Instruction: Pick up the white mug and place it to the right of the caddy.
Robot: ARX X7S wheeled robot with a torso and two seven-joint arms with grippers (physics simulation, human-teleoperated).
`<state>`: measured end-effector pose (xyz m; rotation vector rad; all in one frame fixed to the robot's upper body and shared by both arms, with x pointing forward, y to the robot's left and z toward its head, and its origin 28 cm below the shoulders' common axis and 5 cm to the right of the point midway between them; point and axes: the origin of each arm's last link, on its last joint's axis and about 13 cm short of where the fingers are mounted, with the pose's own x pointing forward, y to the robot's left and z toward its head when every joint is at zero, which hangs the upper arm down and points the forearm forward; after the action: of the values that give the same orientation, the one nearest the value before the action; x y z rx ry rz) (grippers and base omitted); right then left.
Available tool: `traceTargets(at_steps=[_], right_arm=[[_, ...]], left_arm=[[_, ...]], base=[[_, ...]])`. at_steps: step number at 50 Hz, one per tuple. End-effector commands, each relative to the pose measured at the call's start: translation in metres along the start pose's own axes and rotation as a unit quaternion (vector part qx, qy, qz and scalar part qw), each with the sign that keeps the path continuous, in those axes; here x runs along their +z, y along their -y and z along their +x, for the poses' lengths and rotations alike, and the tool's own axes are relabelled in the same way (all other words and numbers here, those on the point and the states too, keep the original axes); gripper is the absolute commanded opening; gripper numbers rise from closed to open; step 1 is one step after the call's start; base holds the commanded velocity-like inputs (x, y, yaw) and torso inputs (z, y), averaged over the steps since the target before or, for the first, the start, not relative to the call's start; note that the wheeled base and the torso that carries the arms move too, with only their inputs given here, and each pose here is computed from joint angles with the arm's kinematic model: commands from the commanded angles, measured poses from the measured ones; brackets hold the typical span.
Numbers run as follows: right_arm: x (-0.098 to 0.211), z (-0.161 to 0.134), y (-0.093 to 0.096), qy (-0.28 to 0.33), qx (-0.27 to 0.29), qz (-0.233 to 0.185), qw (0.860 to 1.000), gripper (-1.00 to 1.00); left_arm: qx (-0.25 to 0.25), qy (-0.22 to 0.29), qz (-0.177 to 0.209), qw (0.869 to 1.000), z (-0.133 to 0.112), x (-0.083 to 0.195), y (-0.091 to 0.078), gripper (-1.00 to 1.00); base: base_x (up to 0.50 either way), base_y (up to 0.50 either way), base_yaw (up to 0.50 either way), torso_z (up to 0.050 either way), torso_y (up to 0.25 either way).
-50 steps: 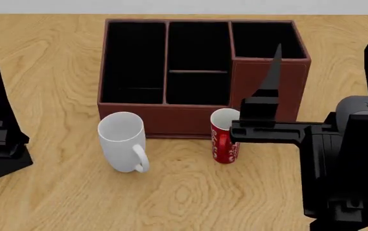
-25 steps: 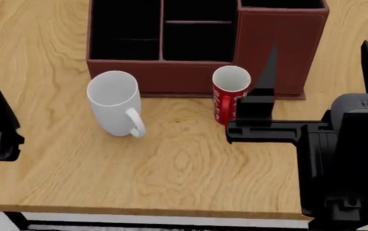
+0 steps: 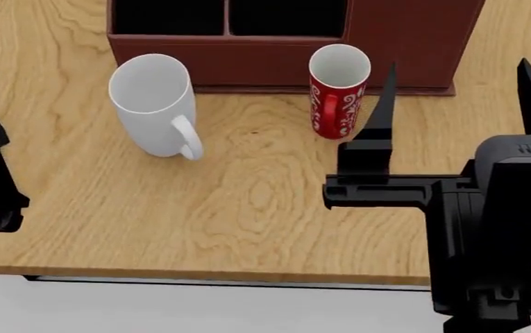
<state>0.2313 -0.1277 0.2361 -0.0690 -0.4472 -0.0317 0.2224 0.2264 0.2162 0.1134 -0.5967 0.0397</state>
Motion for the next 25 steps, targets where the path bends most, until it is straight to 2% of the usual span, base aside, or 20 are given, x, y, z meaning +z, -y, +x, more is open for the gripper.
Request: traceTargets(at_steps=[1, 17, 25], right_arm=[[0.0009, -0.0003, 0.0008, 0.000, -0.002, 0.001, 1.000, 1.00], [0.0017, -0.0025, 0.0027, 0.020, -0.005, 0.031, 0.999, 1.00], [0.0022, -0.0021, 0.0025, 0.021, -0.006, 0.035, 0.999, 1.00]], left_arm=[[0.000, 0.000, -0.003, 1.000, 0.0006, -0.0003, 0.0002, 1.00], [0.003, -0.003, -0.006, 1.000, -0.0006, -0.0031, -0.0008, 1.00], [0.006, -0.003, -0.007, 1.000, -0.0006, -0.0033, -0.0021, 1.00]], base=[[0.00, 0.00, 0.00, 0.000, 0.000], [0.00, 0.00, 0.00, 0.000, 0.000], [0.00, -0.30, 0.00, 0.000, 0.000]])
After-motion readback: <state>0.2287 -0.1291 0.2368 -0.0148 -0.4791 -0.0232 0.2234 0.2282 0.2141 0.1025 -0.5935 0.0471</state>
